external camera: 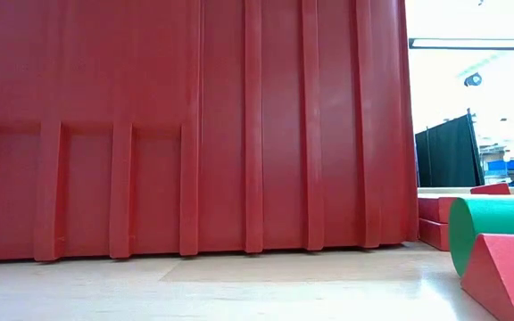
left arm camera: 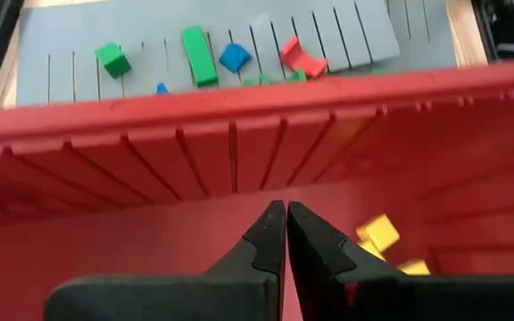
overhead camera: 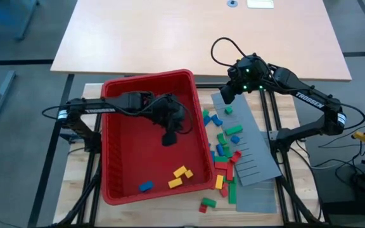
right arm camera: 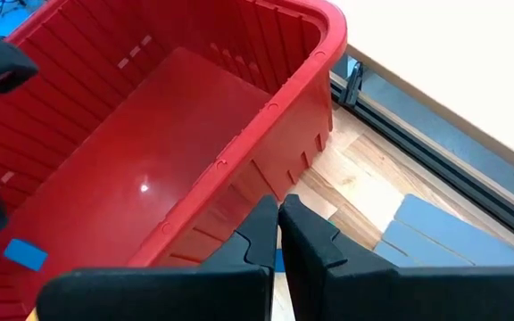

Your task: Sort blocks

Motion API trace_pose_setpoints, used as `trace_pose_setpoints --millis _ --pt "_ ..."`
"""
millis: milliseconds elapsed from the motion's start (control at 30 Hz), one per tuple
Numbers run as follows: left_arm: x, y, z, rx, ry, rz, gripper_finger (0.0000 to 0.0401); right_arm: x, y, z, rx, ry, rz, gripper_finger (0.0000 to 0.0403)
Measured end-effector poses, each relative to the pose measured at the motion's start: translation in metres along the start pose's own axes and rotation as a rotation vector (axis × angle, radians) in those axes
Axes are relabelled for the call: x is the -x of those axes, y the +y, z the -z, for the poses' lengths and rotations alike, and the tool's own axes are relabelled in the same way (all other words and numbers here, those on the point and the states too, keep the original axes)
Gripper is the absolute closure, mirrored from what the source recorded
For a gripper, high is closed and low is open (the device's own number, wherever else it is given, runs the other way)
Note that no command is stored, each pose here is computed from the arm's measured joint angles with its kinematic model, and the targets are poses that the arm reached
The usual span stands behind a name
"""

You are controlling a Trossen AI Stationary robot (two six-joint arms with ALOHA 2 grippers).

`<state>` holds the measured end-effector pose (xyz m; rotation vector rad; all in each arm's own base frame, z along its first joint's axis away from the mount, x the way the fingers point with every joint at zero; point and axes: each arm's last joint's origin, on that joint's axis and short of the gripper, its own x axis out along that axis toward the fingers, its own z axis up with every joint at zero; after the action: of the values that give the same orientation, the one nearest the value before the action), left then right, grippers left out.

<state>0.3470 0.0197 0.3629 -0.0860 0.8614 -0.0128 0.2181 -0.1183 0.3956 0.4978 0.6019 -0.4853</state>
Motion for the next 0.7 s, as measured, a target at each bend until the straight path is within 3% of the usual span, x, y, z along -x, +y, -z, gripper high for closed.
trace_pose_setpoints --millis 267,533,700 --pt "-0.001 0.001 0.041 0.047 0.053 0.004 0.0401 0.000 0.000 0.000 0.004 0.000 0.000 0.0403" --pt "-0.013 -0.002 0.096 0.146 0.010 0.119 0.0401 0.000 0.000 0.000 0.007 0.000 0.001 0.0403" --pt "-0.024 -0.006 0.126 0.150 0.050 0.155 0.0401 0.000 0.000 0.000 0.007 0.000 0.001 0.0403"
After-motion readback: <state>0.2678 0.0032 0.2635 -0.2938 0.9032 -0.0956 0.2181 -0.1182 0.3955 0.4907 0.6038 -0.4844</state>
